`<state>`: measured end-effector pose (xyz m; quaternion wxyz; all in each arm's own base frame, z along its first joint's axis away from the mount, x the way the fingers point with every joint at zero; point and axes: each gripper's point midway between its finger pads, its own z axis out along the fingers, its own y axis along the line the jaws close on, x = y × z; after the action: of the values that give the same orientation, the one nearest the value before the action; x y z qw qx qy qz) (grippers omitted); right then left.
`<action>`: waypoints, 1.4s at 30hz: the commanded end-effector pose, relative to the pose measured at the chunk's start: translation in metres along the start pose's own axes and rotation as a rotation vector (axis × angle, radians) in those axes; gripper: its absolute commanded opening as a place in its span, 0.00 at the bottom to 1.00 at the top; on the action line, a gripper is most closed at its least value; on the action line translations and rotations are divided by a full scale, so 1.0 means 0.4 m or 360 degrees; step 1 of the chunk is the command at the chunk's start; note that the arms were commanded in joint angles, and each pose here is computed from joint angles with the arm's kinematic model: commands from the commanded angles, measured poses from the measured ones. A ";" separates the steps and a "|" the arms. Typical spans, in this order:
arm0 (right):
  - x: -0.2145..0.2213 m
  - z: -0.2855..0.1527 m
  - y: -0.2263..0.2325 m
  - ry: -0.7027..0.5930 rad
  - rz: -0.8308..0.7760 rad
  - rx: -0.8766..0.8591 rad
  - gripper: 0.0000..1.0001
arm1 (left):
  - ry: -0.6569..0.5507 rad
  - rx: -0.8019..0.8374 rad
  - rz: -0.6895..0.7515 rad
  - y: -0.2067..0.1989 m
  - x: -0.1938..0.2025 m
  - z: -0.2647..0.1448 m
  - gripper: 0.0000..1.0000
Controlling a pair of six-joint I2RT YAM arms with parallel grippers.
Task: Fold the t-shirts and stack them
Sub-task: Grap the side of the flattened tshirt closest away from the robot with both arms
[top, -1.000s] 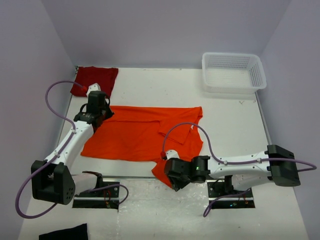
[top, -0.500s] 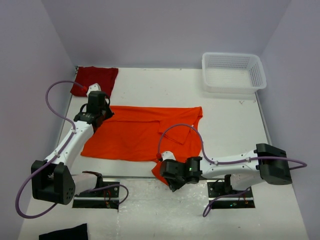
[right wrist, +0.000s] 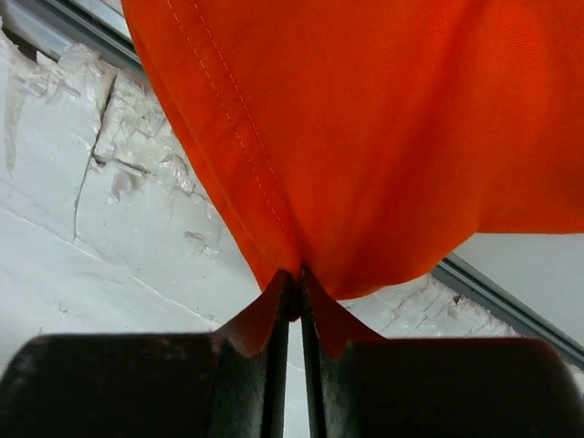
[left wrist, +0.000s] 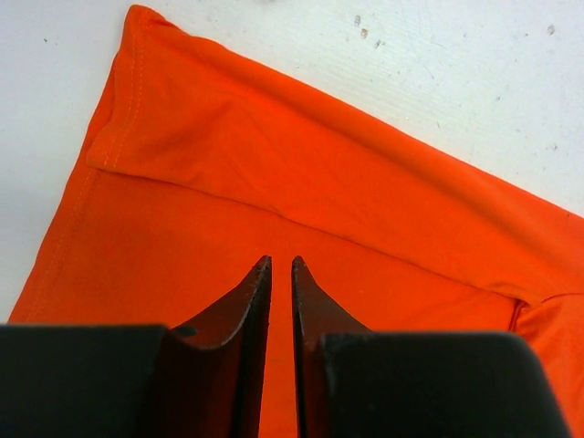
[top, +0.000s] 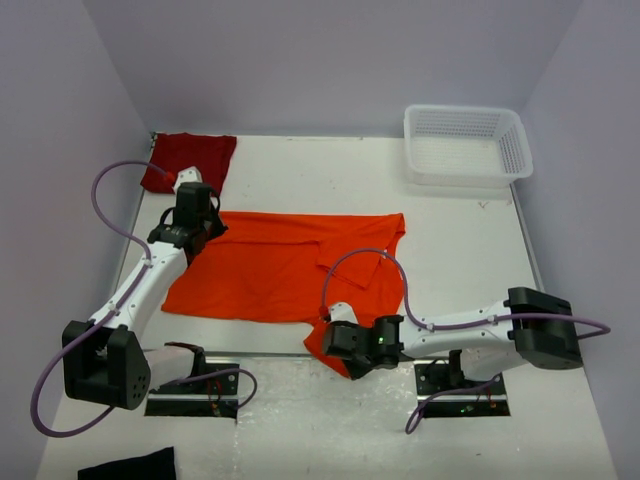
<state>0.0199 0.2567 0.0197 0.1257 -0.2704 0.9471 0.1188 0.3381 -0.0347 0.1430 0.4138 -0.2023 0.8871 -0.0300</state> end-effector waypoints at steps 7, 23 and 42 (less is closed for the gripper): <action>-0.064 -0.078 0.008 -0.0187 0.0091 -0.0013 0.00 | 0.0090 -0.0367 -0.0068 0.104 0.050 -0.015 0.24; -0.039 -0.073 0.030 -0.0081 0.0020 -0.0072 0.00 | 0.0055 -0.0695 -0.0749 0.249 0.233 -0.083 0.42; -0.120 -0.021 0.152 -0.0205 -0.0330 -0.0274 0.00 | 0.0163 -0.1253 -0.0679 0.381 0.247 -0.175 0.45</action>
<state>0.0264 0.2988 0.0317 0.1482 -0.3368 0.9181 0.1473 0.1878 0.0425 0.0693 0.2506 -0.4965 0.8133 0.1709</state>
